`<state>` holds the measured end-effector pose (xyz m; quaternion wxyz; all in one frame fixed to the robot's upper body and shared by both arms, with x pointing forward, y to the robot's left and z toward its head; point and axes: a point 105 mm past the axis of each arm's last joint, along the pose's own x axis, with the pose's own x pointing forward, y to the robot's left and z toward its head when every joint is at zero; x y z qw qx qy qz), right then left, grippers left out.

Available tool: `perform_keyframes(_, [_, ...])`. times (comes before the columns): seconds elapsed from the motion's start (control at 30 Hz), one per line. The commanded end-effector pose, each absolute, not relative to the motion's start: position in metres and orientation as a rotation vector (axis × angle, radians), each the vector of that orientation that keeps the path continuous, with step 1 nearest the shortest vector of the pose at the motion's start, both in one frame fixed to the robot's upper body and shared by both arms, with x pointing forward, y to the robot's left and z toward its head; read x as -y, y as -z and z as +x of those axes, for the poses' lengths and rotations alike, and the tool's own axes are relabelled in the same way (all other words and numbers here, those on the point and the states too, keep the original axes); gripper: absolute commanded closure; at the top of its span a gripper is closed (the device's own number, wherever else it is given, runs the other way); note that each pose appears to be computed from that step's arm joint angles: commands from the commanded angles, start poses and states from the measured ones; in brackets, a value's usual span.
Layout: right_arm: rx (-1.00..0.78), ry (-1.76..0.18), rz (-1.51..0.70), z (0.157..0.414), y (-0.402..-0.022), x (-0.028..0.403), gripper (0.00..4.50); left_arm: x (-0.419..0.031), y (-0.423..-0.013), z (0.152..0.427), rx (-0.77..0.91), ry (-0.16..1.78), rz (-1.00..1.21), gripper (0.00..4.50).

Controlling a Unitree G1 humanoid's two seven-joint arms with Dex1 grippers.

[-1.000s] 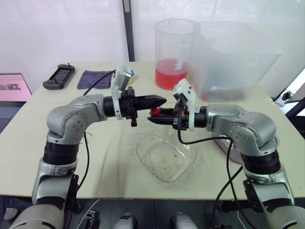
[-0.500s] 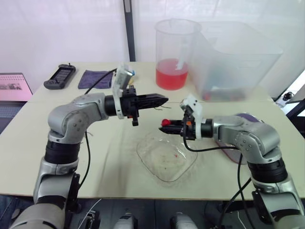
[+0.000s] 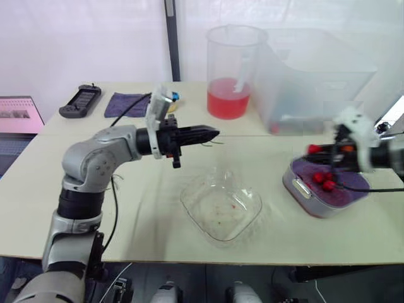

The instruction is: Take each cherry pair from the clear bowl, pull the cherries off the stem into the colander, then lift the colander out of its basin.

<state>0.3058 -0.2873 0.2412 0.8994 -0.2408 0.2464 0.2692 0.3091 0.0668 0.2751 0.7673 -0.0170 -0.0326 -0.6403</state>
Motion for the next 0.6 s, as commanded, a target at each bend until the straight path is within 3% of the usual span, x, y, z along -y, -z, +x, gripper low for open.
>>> perform_keyframes(0.03, [-0.572, -0.561, -0.593, 0.302, -0.233, 0.304, 3.68, -0.077, -0.285, 0.312, 0.127, 1.357, 0.003, 4.5])
perform_keyframes(0.17, [-0.611, -0.631, -0.521, 0.298, -0.215, 0.301, 3.68, -0.083, -0.283, 0.313, 0.121, 1.338, 0.02, 4.5])
perform_keyframes(0.3, [-0.651, -0.621, -0.506, 0.298, -0.201, 0.308, 2.3, -0.084, -0.282, 0.31, 0.117, 1.335, 0.019, 4.5])
perform_keyframes(0.43, [-0.595, -0.627, -0.447, 0.301, -0.212, 0.309, 0.32, -0.086, -0.282, 0.307, 0.114, 1.329, 0.019, 4.5])
perform_keyframes(0.47, [-0.589, -0.635, -0.446, 0.301, -0.215, 0.309, 0.07, -0.086, -0.282, 0.307, 0.114, 1.328, 0.019, 4.5])
perform_keyframes(0.6, [-0.472, -0.737, -0.461, 0.3, -0.251, 0.288, 0.07, -0.098, -0.283, 0.307, 0.108, 1.274, 0.01, 4.5])
